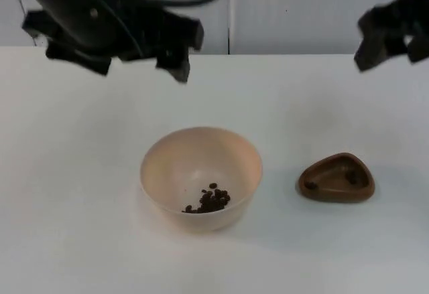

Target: Pick up the bowl with the left hand and pour the coffee beans from the cup into the bowl with the right hand.

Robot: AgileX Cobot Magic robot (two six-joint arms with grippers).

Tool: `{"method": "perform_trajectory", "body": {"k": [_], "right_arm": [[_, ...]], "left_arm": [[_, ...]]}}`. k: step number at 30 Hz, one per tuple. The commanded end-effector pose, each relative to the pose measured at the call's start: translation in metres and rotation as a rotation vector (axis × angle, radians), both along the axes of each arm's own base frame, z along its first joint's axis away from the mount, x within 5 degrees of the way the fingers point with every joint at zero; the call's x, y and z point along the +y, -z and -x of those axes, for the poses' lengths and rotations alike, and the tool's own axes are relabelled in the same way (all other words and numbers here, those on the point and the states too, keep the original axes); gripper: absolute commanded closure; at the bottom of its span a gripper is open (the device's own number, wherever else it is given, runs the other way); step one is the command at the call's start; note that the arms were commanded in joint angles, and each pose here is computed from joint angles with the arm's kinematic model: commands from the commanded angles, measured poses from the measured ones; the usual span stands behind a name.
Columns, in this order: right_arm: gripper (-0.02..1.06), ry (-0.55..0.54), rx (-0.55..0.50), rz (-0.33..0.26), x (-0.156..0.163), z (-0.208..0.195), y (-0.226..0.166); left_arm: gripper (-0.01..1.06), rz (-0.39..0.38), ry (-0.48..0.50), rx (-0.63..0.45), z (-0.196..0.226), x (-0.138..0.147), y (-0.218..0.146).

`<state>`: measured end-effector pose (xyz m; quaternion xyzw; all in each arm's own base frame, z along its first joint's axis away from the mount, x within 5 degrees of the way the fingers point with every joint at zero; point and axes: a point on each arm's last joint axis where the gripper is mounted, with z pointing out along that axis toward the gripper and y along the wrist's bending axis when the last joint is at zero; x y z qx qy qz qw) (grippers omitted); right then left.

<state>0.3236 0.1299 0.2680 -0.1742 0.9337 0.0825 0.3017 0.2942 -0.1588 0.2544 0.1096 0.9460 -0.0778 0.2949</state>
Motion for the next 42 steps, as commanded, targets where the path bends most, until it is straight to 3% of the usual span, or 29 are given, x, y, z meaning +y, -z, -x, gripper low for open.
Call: {"method": "perform_trajectory", "body": {"k": [1,9,15,25,35,42], "right_arm": [[0.38,-0.016,-0.038,-0.012,-0.002,0.011,-0.020],[0.38,-0.021,-0.240,-0.087,-0.023,0.063,-0.098],[0.38,-0.037,-0.346,-0.123,-0.034,0.096,-0.131],[0.38,-0.050,-0.377,-0.129,-0.050,0.138,-0.137],[0.38,-0.049,-0.407,-0.140,-0.068,0.184,-0.119],[0.38,-0.050,-0.455,-0.165,-0.082,0.220,-0.108]], "left_arm": [[0.19,0.028,-0.004,-0.048,0.006,0.004,-0.019],[0.19,0.125,-0.003,-0.235,0.042,0.025,-0.086],[0.19,0.159,-0.004,-0.304,0.061,0.036,-0.110],[0.19,0.113,0.030,-0.314,0.080,0.048,-0.122],[0.19,0.181,0.097,-0.318,0.105,0.053,-0.118],[0.19,0.184,0.118,-0.338,0.127,0.064,-0.104]]}}
